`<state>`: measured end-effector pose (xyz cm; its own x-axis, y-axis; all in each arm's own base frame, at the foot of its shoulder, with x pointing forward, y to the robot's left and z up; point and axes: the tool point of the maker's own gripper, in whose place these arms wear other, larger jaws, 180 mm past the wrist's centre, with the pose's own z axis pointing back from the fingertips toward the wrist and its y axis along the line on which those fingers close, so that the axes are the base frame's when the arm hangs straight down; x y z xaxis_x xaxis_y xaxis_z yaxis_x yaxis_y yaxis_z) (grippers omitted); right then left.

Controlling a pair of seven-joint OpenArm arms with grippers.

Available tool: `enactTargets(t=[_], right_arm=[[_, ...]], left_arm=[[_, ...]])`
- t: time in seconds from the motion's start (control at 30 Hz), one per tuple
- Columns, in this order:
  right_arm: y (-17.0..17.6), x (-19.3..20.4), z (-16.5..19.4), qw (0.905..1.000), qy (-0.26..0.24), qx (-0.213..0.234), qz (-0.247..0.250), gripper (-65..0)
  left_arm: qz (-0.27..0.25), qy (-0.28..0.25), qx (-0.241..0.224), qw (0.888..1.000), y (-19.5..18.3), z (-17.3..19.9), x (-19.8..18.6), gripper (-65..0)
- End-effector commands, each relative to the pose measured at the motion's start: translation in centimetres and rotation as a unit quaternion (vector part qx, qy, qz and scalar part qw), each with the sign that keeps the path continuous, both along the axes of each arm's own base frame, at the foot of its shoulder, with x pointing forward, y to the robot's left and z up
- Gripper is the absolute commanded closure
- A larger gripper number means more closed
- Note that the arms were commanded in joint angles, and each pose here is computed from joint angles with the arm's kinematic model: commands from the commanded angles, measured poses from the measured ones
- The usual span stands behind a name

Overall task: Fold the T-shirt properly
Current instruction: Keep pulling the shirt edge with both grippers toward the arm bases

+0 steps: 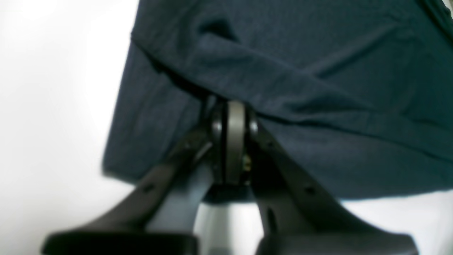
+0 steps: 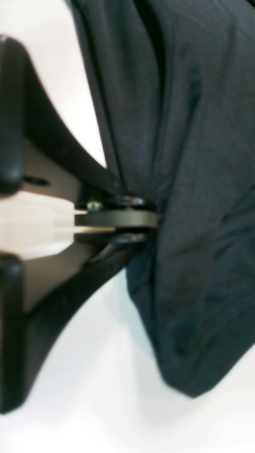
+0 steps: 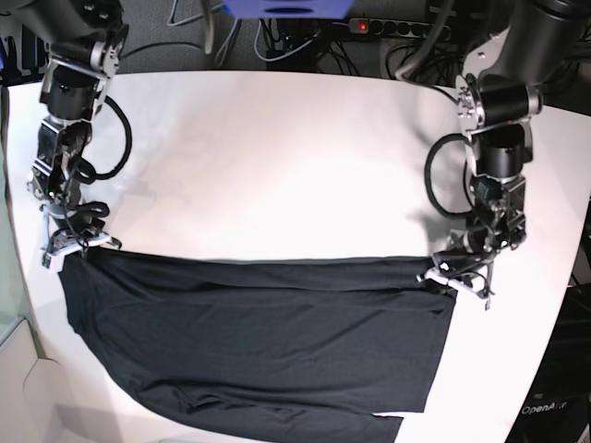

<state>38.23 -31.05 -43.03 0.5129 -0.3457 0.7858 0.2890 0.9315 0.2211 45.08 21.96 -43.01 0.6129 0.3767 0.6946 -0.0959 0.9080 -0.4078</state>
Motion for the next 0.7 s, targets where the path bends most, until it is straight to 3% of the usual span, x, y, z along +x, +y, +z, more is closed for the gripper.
enactTargets(t=[0.0, 0.13, 0.27, 0.47, 0.67], right_arm=[[-0.4, -1.6, -1.4, 0.9991, 0.041, -0.007, 0.005, -0.3], [-0.2, -4.0, -3.2, 0.9979, 0.064, -0.007, 0.006, -0.2], [1.0, -5.4, -2.7, 0.9984, 0.052, -0.017, 0.017, -0.2], [2.8, -5.8, 1.8, 0.9978, -0.009, -0.052, 0.04, -0.2], [3.0, -2.8, 6.2, 0.9943, -0.061, -0.073, 0.049, -0.4]], left_arm=[[0.004, 0.014, 0.022, 1.0, 1.5, 0.2, 0.0, -1.5], [0.01, 0.025, 0.031, 0.999, 2.9, -0.6, -1.1, -1.5], [0.012, 0.034, 0.037, 0.999, 3.7, -1.2, -2.0, -1.5], [0.012, 0.036, 0.04, 0.998, 4.0, -1.3, -2.2, -1.5], [0.006, 0.051, 0.039, 0.998, 3.9, -1.7, -2.6, -1.5]])
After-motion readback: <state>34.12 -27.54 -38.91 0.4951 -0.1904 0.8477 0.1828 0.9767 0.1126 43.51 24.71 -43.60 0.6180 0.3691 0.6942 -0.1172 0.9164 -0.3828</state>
